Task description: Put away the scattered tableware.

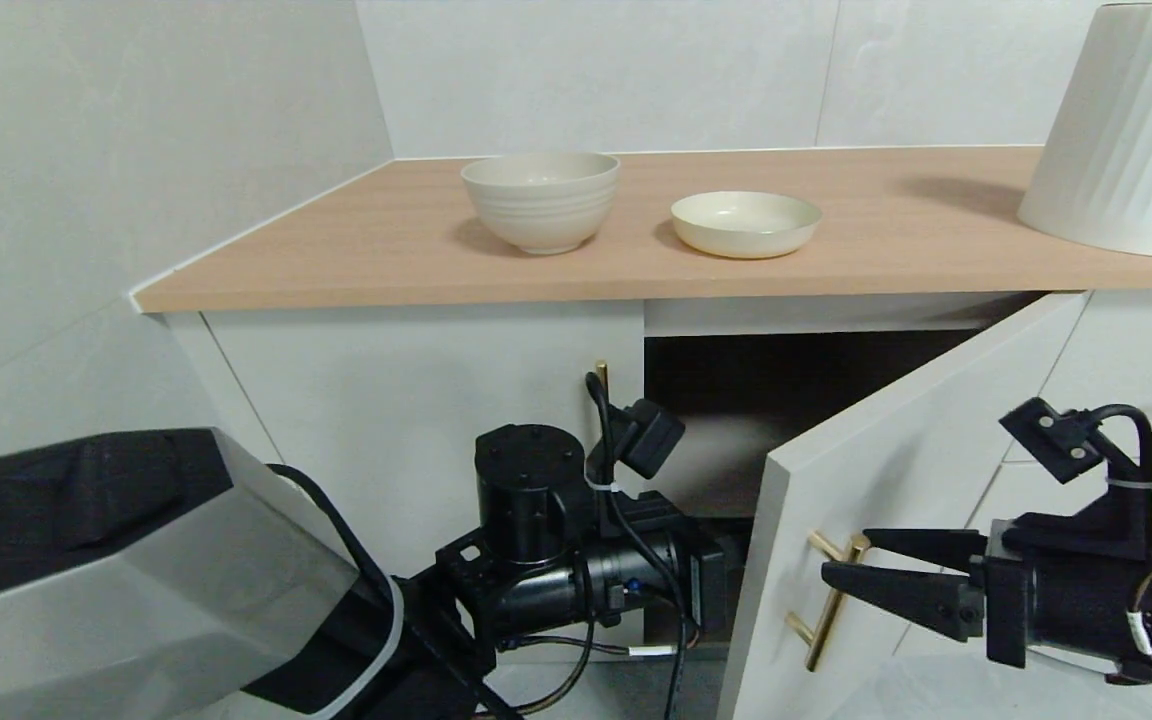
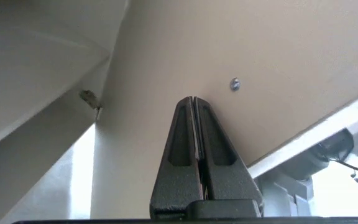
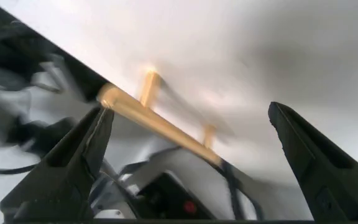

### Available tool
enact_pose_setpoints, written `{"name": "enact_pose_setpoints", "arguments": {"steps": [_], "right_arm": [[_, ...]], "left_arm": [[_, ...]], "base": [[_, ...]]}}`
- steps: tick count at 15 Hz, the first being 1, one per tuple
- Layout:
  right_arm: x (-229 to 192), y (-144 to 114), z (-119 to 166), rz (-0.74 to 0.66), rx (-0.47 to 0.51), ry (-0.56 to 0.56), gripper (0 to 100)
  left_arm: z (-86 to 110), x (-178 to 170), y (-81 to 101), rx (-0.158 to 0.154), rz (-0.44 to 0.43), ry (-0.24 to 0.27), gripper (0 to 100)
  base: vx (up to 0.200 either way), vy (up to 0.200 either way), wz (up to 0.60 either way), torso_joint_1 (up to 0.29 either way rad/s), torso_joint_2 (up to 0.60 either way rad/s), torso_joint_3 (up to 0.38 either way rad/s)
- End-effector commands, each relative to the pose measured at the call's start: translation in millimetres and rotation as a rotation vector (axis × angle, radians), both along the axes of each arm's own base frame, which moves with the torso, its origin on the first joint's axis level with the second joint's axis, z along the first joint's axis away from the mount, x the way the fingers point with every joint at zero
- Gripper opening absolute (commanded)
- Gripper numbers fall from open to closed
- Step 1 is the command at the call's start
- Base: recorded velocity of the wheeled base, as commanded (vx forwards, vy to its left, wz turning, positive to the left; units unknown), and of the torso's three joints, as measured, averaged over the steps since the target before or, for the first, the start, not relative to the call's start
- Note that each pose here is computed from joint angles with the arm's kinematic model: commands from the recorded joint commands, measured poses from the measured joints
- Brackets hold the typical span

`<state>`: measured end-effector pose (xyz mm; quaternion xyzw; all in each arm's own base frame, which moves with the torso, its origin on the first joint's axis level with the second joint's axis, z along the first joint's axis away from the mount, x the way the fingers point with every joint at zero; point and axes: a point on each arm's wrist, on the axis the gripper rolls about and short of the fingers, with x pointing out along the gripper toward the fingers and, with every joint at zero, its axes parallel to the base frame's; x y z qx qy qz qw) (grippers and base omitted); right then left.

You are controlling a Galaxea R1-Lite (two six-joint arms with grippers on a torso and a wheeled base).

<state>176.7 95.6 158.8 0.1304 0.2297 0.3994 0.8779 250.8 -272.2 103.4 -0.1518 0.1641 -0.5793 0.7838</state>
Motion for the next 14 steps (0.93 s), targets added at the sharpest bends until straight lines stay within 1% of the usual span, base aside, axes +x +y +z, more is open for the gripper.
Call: {"name": "enact_pose_setpoints", "arguments": {"steps": [1, 2, 3, 5, 6, 7, 10, 11, 14], "right_arm": [[-19.2, -10.3, 19.5, -0.095, -0.007, -0.079, 100], [-18.7, -10.8, 17.7, -0.157, -0.056, -0.108, 100], [-19.9, -11.7, 17.5, -0.164, -0.068, -0.116, 100], [-26.7, -14.7, 24.7, -0.163, -0.05, -0.146, 100], [-29.3, -16.0, 27.5, -0.163, -0.046, -0.151, 100], [-30.3, -16.5, 28.5, -0.163, -0.045, -0.154, 100], [-35.2, -18.9, 36.0, -0.165, -0.027, -0.184, 100], [-36.8, -19.7, 37.5, -0.166, -0.023, -0.193, 100], [-42.8, -21.8, 42.3, -0.132, 0.002, -0.216, 100]], "left_arm": [[2.2, 2.9, 0.1, -0.001, 0.026, -0.001, 0], [2.6, 2.6, 0.4, 0.003, 0.026, 0.002, 0], [3.4, 2.2, 0.8, 0.002, 0.026, 0.001, 0], [8.0, 0.3, 1.1, -0.005, 0.023, -0.005, 0], [8.3, -3.1, -1.1, 0.006, 0.013, 0.005, 0], [8.8, -3.0, -1.2, 0.008, 0.012, 0.007, 0], [17.8, -5.7, -10.8, 0.038, -0.01, 0.033, 0], [19.1, -6.1, -13.8, 0.039, -0.016, 0.034, 0], [12.7, -6.6, -19.2, 0.052, -0.027, 0.045, 0]], "base": [[0.0, 0.0, 0.0, 0.0, 0.0, 0.0], [0.0, 0.0, 0.0, 0.0, 0.0, 0.0], [0.0, 0.0, 0.0, 0.0, 0.0, 0.0], [0.0, 0.0, 0.0, 0.0, 0.0, 0.0], [0.0, 0.0, 0.0, 0.0, 0.0, 0.0], [0.0, 0.0, 0.0, 0.0, 0.0, 0.0], [0.0, 0.0, 0.0, 0.0, 0.0, 0.0], [0.0, 0.0, 0.0, 0.0, 0.0, 0.0], [0.0, 0.0, 0.0, 0.0, 0.0, 0.0]]}}
